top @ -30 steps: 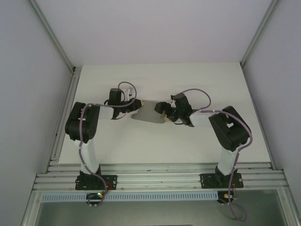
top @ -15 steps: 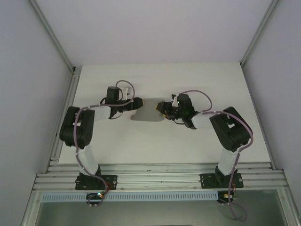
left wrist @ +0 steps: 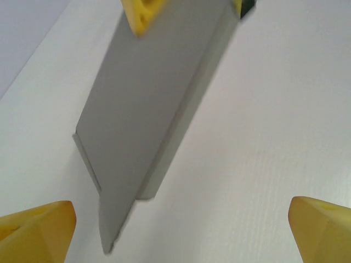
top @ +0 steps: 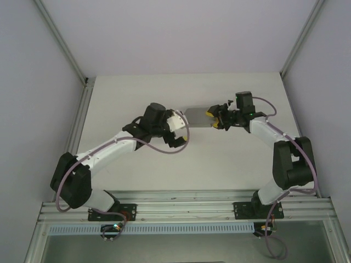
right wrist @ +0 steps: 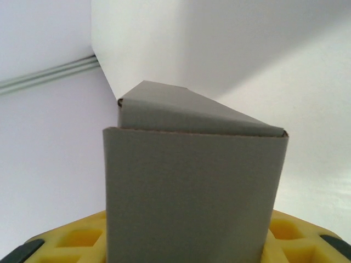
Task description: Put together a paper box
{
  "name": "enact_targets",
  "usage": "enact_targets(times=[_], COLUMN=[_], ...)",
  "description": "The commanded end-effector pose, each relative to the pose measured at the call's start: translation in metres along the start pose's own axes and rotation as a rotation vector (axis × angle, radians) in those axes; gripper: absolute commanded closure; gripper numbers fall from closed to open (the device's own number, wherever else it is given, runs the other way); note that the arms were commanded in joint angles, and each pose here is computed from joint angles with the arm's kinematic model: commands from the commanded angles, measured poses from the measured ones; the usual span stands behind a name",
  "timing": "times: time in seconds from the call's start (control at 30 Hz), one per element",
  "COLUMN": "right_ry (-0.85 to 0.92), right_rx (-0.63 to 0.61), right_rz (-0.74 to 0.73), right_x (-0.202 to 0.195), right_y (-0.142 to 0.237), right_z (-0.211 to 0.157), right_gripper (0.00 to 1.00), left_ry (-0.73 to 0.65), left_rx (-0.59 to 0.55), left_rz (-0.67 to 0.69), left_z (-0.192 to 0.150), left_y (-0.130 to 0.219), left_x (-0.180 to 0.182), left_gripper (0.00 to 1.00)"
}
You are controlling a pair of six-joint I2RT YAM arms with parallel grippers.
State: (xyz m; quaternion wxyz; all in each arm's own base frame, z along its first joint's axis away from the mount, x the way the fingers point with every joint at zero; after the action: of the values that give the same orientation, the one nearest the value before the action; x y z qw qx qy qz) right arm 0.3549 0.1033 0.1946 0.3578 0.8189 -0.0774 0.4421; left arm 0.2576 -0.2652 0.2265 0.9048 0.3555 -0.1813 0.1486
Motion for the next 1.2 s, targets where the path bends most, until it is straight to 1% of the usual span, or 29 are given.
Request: enact_targets(times=[0.0,0.1,0.17,0.23,0.37,0.4,0.5,0.67,0.73,0.77,0.83,0.87,0.9,0.93,1.0,1.03,1.07,1.1,1.17], right_ry=[-0.166,-0.209,-0.230,-0.258,-0.282,-0.288,-0.300,-0.292,-0.287,-0.283,-0.273,-0.264,-0.253,-0.245,-0.213,-0.186,-0.146,-0.097,0.077], right_rx=[0.184,0.242,0.258,0.275,0.287,0.293,0.328,0.347,0.351,0.348,0.338,0.332,0.325,0.314,0.279,0.244,0.197,0.128,-0.087], right_rz=[-0.057,-0.046,-0.030,-0.005,0.002,-0.006,-0.004,0.001,0.000,0.002,0.002,0.004,0.006,0.001,-0.004,-0.004,0.005,0.015,0.018], right_x=[-0.004,0.000,-0.001,-0.001,-0.005,-0.007,-0.010,-0.011,-0.013,-0.013,-0.014,-0.014,-0.013,-0.014,-0.015,-0.015,-0.015,-0.014,-0.011], right_y=[0.008,0.007,0.006,0.003,0.000,-0.001,-0.006,-0.007,-0.006,-0.006,-0.003,-0.001,0.001,0.003,0.009,0.014,0.022,0.031,0.058], right_z=[-0.024,-0.027,-0.027,-0.027,-0.025,-0.025,-0.026,-0.029,-0.030,-0.030,-0.031,-0.031,-0.031,-0.031,-0.030,-0.027,-0.025,-0.021,-0.015], right_gripper=[0.68,0.67,0.68,0.68,0.67,0.67,0.66,0.62,0.58,0.58,0.53,0.48,0.40,0.29,0.20,0.04,0.00,0.00,0.00], left_ry=[-0.195,-0.224,-0.243,-0.264,-0.251,-0.249,-0.256,-0.275,-0.274,-0.276,-0.278,-0.278,-0.276,-0.276,-0.280,-0.285,-0.287,-0.285,-0.261], left_rx=[0.112,0.107,0.075,0.040,0.012,0.002,-0.022,-0.014,-0.007,-0.001,0.006,0.009,0.009,0.007,0.020,0.033,0.056,0.087,0.161], left_rz=[0.091,0.109,0.162,0.164,0.202,0.199,0.186,0.172,0.176,0.169,0.157,0.148,0.143,0.137,0.117,0.105,0.093,0.070,-0.015], left_z=[-0.014,-0.006,-0.002,0.000,0.006,0.008,0.011,0.012,0.012,0.012,0.011,0.010,0.010,0.010,0.007,0.006,0.003,0.000,-0.010], left_y=[-0.014,-0.027,-0.033,-0.035,-0.037,-0.037,-0.039,-0.039,-0.037,-0.036,-0.034,-0.033,-0.031,-0.029,-0.026,-0.024,-0.022,-0.019,-0.012], left_x=[0.014,0.020,0.023,0.020,0.025,0.025,0.025,0.023,0.023,0.023,0.020,0.019,0.018,0.017,0.013,0.012,0.011,0.009,0.003], left_gripper=[0.00,0.00,0.00,0.00,0.06,0.09,0.24,0.56,0.69,0.70,0.72,0.71,0.71,0.71,0.71,0.72,0.72,0.72,0.71])
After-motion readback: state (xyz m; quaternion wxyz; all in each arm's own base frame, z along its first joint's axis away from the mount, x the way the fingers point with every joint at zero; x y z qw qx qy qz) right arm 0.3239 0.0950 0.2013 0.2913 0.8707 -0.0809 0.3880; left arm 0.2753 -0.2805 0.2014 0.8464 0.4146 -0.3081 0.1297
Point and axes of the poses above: each hand's point on the last joint's axis, 136 mm out from that joint toward the fingers, its own y axis back along the fingers, its own x axis along the line the jaws close on, z = x × y, the point moved 8 cm from there along y, back along the fingers, and after that the axes turned 13 degrees about -y, right-handed, at the moved point
